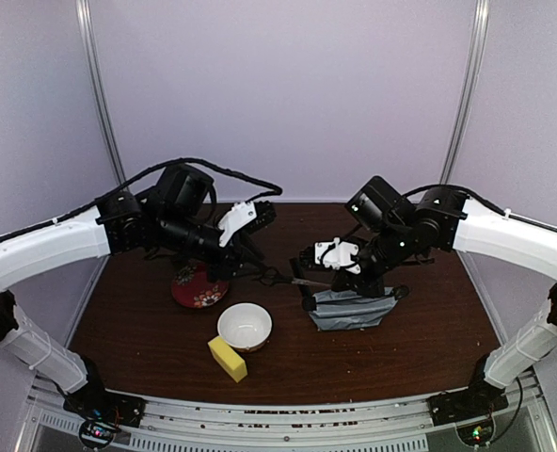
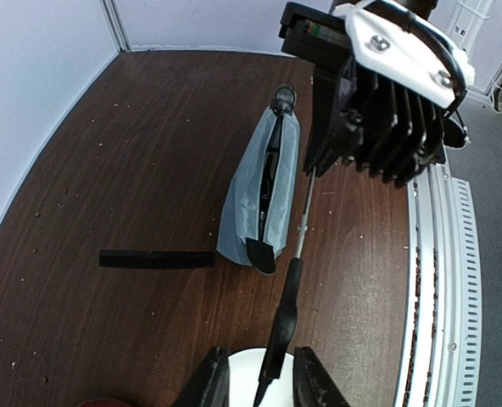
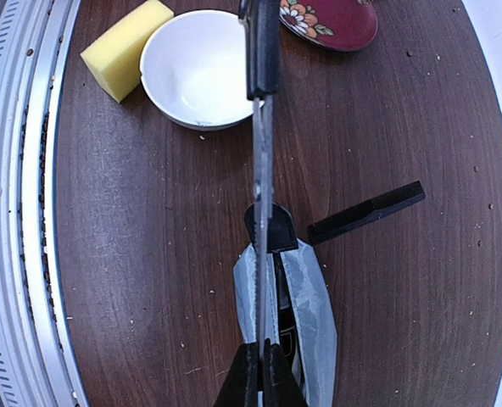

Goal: Sort the hair-cutting tools

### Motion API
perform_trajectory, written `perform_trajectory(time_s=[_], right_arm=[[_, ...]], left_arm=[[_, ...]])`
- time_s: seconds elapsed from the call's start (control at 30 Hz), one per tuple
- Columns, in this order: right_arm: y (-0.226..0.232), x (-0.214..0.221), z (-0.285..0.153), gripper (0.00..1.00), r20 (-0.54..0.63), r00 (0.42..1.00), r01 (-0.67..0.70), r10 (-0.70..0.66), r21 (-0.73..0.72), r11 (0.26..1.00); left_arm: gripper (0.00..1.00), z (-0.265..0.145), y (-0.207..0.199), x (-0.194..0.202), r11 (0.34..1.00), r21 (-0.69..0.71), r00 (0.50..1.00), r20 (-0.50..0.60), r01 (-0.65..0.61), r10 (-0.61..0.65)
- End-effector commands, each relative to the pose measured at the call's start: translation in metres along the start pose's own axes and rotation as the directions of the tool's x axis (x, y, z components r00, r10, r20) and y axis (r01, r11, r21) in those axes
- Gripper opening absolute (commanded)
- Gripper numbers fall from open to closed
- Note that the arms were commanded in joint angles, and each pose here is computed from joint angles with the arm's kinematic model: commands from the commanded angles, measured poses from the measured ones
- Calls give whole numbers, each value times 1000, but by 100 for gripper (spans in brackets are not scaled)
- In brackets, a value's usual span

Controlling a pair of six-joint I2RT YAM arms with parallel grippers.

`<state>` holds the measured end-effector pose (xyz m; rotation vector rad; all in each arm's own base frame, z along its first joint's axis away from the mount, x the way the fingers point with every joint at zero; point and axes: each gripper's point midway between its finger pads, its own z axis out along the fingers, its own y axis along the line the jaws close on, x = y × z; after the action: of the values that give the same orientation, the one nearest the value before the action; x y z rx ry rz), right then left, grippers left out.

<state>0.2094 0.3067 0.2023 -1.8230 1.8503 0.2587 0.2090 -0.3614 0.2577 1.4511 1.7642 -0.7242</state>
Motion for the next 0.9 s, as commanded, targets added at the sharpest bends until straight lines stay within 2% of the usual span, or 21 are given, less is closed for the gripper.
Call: perform_trajectory(time_s=[0.0,0.17,0.47,0.57,0.67,0.77,0.87], right_arm=[[-3,-5,-6,0,7,1000,6,-6,22,1000],[-3,-6,-6,0,9,1000,6,-6,22,1000],[-10,2,-3,0,-7,1000,-11,12,70,997],[-23,14,-9,21,14,998,-65,63,149,987],[-40,33,-27,43,98,983,-175,158,203,963],[-63,65,-40,54,195,929,-358,315,251,899],[-85,101,-46,56,263,842,-532,471,258,807]], left_arm=[[24,6,-4,-11,999,36,999,16,-38,37],[21,15,-5,-11,997,67,999,7,-34,34],[0,23,-6,-14,995,92,999,4,-34,34],[0,26,-4,-11,996,79,999,-7,-39,40],[0,33,0,-8,997,73,999,-23,-35,36],[0,40,6,-9,998,53,999,-21,-40,41],[0,49,9,-16,998,22,998,-1,-63,63]])
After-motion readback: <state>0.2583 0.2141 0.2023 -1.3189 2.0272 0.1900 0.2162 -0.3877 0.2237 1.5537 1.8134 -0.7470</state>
